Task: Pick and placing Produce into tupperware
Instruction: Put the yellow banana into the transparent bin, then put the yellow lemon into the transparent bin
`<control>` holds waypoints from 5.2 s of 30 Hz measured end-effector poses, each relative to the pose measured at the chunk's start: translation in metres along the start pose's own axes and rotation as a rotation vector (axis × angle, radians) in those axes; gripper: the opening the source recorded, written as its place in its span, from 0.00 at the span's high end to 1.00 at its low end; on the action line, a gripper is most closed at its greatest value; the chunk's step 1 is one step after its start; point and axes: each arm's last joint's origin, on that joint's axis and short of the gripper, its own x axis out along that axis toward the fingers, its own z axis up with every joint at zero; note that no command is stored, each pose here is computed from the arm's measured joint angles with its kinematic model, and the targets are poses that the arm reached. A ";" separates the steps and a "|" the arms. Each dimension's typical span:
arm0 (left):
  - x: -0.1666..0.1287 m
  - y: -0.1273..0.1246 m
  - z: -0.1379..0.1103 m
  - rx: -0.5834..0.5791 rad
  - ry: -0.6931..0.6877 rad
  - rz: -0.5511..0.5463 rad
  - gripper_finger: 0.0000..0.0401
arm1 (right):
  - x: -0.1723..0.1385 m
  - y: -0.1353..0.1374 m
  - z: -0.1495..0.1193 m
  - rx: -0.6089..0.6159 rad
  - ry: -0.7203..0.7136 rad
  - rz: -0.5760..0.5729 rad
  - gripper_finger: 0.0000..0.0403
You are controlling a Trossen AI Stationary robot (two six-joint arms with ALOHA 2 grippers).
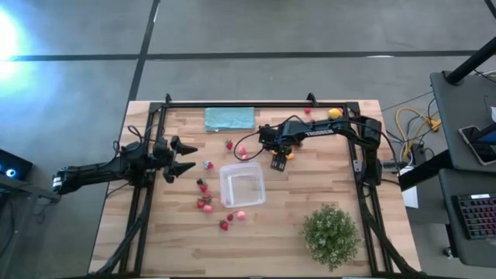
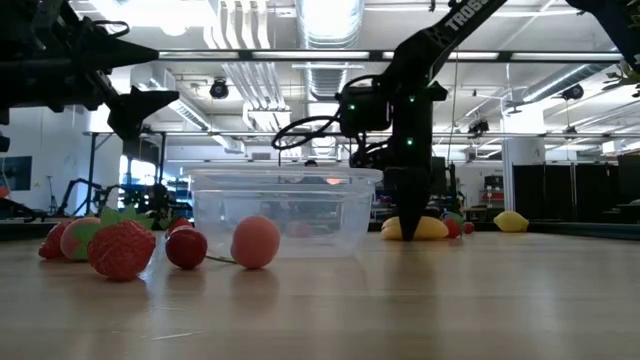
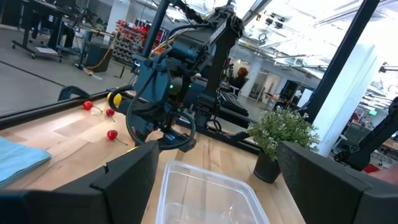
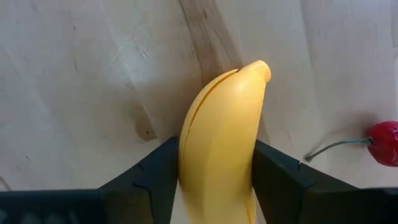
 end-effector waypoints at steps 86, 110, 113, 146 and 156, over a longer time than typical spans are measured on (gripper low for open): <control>0.000 0.000 0.000 0.000 0.000 0.000 0.22 | -0.126 0.122 0.065 0.189 -0.565 0.625 0.63; 0.000 0.000 0.000 0.000 -0.001 -0.001 0.22 | -0.052 0.153 0.064 0.372 -0.266 0.470 0.48; 0.000 0.000 0.000 0.000 0.000 0.000 0.22 | -0.043 0.153 0.063 0.375 -0.236 0.452 0.47; 0.000 0.000 0.000 0.000 -0.001 -0.001 0.22 | -0.122 -0.009 0.029 0.619 0.190 -0.082 0.49; 0.000 0.000 0.000 0.000 -0.001 -0.001 0.22 | -0.099 0.015 0.037 0.593 0.135 0.121 0.49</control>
